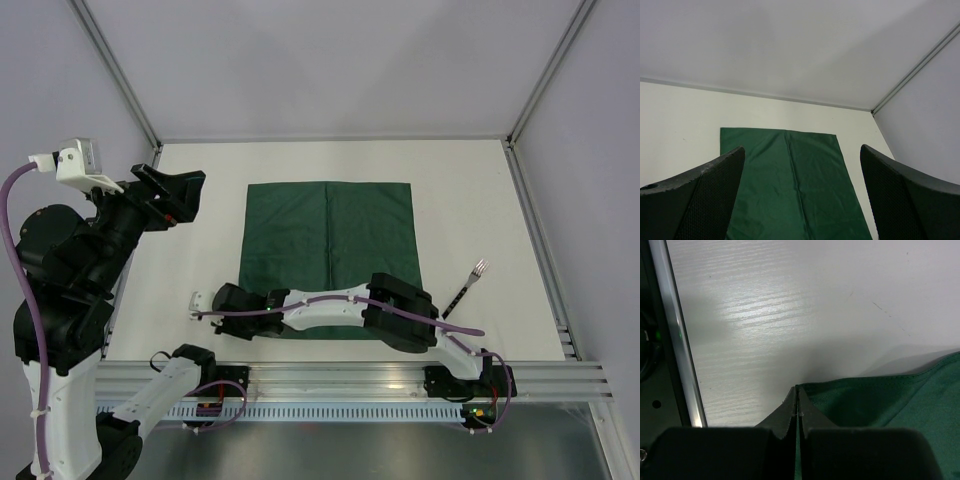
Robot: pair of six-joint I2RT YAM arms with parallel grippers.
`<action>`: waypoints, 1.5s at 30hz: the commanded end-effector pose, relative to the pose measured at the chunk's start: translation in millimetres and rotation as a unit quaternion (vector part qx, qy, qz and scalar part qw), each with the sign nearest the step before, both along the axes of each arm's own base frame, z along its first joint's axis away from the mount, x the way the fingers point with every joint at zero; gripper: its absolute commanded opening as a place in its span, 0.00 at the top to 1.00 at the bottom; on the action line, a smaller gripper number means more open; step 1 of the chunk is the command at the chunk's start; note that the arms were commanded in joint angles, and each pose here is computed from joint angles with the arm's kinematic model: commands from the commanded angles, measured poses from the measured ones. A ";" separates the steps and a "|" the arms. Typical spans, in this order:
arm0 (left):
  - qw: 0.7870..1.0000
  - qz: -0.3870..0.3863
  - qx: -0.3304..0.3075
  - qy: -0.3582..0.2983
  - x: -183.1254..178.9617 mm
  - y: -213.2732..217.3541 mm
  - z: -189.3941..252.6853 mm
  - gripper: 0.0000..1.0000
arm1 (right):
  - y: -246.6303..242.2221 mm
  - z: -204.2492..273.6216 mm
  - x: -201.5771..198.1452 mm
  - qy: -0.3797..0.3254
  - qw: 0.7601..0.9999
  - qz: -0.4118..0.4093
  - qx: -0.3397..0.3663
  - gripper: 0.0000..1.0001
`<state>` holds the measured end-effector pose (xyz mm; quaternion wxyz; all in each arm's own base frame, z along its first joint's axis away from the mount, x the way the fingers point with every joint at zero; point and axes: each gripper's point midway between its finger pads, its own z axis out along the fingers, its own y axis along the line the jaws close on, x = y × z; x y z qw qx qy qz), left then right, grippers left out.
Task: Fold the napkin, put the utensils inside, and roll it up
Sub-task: Fold the napkin at the center of the board.
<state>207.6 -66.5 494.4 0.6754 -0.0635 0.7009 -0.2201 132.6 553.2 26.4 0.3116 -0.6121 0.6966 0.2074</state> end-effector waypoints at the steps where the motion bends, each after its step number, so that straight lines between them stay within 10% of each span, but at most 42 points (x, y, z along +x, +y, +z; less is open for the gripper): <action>1: 1.000 0.006 -0.004 0.000 1.2 1.5 0.8 0.00 | 11.0 59.1 3.6 -0.017 0.999 0.001 0.045 1.00; 15: 1.000 0.005 -0.003 0.005 6.3 -0.2 -1.2 0.00 | -5.2 106.2 28.4 -0.043 0.997 -0.020 0.065 1.00; 45: 0.998 -0.050 -0.014 0.026 52.7 -34.7 -24.4 0.00 | -223.2 131.7 255.3 -0.077 0.959 -0.270 0.039 1.00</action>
